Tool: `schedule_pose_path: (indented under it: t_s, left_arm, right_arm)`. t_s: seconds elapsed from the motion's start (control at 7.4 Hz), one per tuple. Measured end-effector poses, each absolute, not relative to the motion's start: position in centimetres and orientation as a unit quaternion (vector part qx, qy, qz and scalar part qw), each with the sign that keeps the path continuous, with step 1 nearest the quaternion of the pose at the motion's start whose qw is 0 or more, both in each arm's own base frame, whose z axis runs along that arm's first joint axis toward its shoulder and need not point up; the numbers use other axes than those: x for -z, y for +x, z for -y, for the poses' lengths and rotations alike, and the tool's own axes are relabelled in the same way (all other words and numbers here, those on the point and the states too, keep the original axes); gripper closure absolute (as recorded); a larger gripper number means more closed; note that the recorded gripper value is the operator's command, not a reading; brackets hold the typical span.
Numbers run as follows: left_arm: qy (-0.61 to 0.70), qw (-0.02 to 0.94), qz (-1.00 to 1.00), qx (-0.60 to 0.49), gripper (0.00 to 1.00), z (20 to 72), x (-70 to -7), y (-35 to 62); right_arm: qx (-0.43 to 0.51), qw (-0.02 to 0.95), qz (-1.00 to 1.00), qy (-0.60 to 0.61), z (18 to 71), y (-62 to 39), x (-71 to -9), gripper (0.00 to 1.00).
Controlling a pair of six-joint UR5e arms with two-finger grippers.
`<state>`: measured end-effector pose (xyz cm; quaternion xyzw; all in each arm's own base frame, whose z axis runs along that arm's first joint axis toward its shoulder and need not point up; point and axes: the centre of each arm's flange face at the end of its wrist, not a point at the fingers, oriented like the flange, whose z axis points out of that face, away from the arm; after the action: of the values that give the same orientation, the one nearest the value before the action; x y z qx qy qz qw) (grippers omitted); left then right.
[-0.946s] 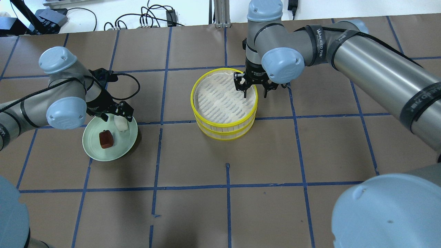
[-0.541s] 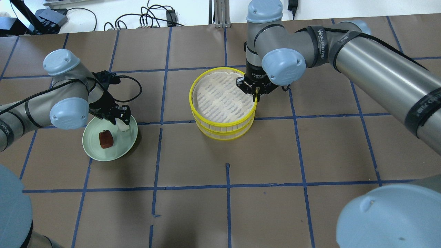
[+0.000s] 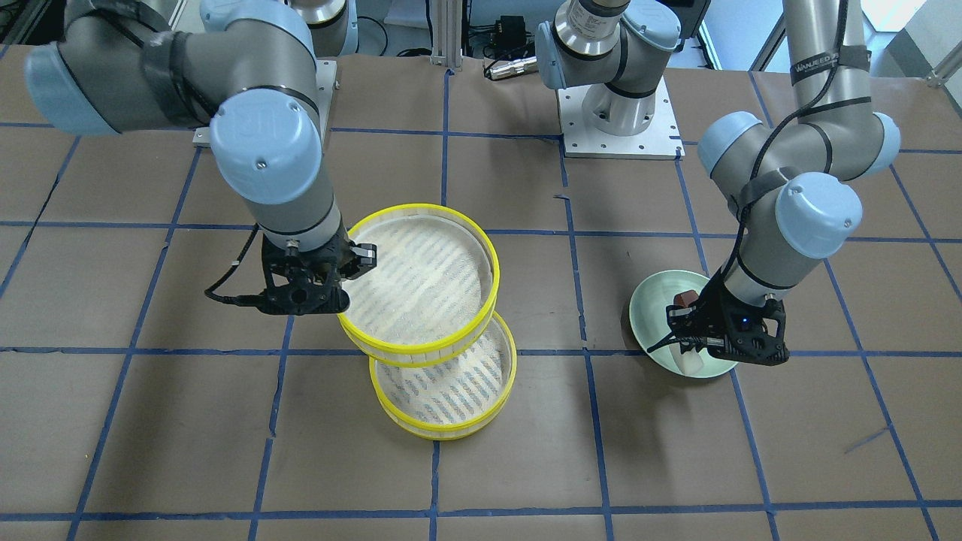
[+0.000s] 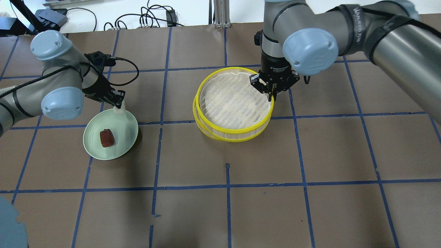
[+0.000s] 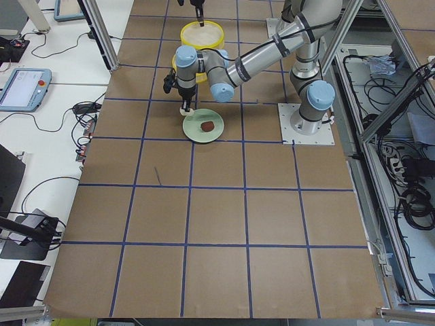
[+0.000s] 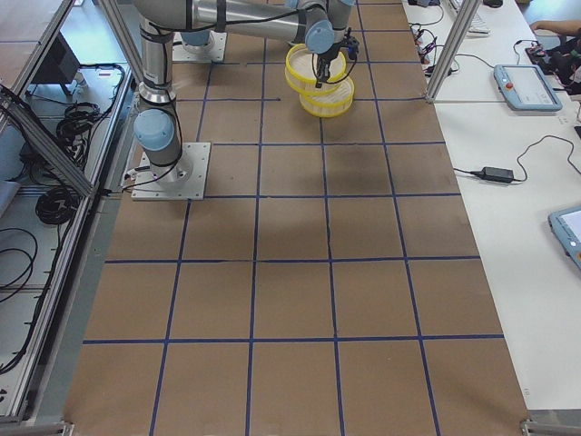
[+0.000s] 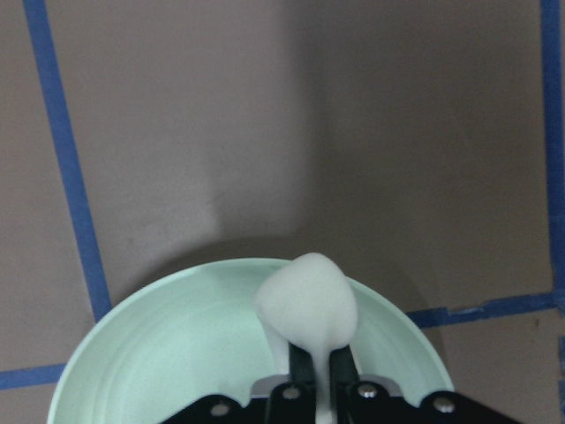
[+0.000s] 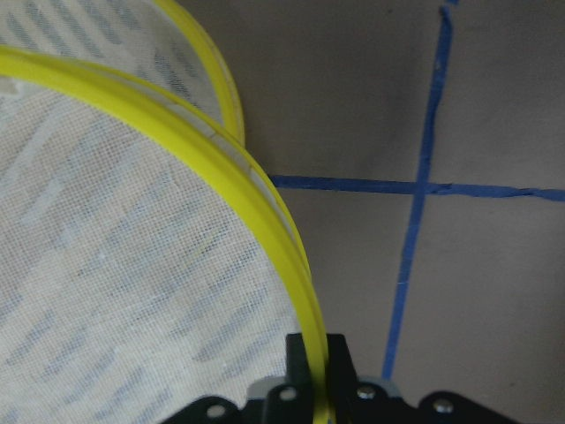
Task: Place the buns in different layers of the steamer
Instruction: 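Lift the top steamer tier off and set it farther away while left gripper carries bun, then lower the white bun into the bottom steamer tier and open left gripper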
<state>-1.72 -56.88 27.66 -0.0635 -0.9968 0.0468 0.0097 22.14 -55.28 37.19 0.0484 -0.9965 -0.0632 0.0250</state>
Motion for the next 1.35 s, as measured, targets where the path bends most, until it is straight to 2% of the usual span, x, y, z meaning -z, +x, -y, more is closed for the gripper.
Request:
schedule_pose_path:
  t_s: [0.27, 0.54, 0.68, 0.81, 1.08, 1.35]
  left_arm:
    - [-0.019, 0.022, 0.997, -0.065, 0.98, 55.7, -31.1, -9.4]
    - [0.03, 0.045, 0.995, -0.079, 0.95, 54.5, -31.7, -22.1]
    - [0.048, 0.06, 0.993, -0.09, 0.5, 54.4, -30.3, -27.9]
    - [0.059, 0.071, 0.991, -0.098, 0.01, 54.7, -27.9, -32.2]
    - [0.064, 0.075, 0.99, -0.099, 0.0, 55.1, -24.4, -35.4]
    - [0.037, 0.07, 0.991, -0.109, 0.0, 54.9, -24.8, -35.4]
  right_arm:
    - [0.052, 0.047, 0.994, 0.08, 57.4, 14.3, -39.5, 0.99]
    - [0.065, 0.053, 0.991, 0.108, 59.2, 8.8, -38.5, 0.98]
    - [0.082, 0.064, 0.989, 0.108, 60.1, 7.7, -36.7, 0.98]
    - [0.093, 0.07, 0.987, 0.108, 60.5, 7.1, -35.6, 0.98]
    - [0.101, 0.071, 0.987, 0.107, 60.6, 7.0, -34.8, 0.98]
    - [0.102, 0.071, 0.987, 0.102, 60.5, 7.0, -34.9, 0.98]
